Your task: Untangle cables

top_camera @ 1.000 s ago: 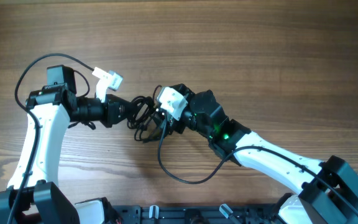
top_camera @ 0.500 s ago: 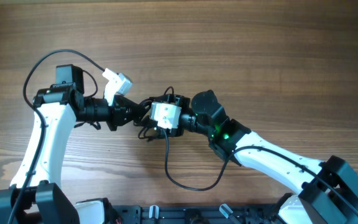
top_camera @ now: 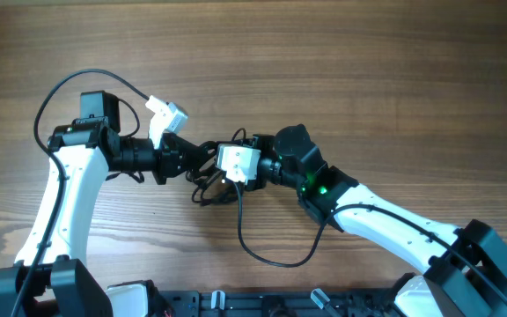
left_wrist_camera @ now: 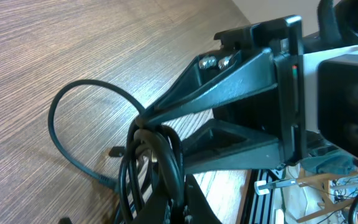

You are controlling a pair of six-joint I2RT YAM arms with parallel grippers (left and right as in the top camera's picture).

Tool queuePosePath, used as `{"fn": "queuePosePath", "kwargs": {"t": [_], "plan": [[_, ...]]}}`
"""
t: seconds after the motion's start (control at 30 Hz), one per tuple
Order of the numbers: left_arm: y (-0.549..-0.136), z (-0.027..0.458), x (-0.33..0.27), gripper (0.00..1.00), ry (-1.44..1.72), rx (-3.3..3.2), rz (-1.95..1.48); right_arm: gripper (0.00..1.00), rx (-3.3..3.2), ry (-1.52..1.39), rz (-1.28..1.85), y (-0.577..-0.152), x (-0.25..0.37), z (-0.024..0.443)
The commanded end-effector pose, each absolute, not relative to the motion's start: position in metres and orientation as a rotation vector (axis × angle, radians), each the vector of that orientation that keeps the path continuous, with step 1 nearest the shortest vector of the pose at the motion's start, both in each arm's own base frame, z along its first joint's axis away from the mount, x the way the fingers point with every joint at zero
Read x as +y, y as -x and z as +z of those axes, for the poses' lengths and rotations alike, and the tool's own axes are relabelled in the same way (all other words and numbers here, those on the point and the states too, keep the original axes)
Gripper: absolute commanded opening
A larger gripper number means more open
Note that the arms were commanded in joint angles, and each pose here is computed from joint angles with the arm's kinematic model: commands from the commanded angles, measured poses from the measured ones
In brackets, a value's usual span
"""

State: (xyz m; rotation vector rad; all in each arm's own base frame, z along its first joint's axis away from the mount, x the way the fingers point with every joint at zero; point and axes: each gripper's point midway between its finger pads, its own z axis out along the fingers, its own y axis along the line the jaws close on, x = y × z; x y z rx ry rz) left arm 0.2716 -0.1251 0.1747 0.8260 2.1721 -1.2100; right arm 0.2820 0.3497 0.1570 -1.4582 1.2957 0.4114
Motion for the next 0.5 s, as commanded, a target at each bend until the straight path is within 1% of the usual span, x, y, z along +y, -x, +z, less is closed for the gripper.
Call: {"fn": "queuePosePath", "kwargs": {"t": [0.0,0.2,0.33,0.47], "plan": [[-0.272,0.209,-0.138,0.04,-0.849,1.979,-1.304,0.26,1.286,1.553,0.536,-0.256,0.358,0.141],[-0.273,0.212,-0.139,0.04,-0.848,1.961,-1.313,0.18,1.288,1.568,0.563,-0.251,0.358,0.138],[-0.281,0.213,-0.138,0.04,-0.799,1.979,-1.319,0.05,1.305,1.571,0.575,-0.249,0.358,0.136],[-0.292,0.216,-0.137,0.04,-0.74,1.997,-1.322,0.04,1.365,1.59,0.595,-0.245,0.353,0.125]]}}
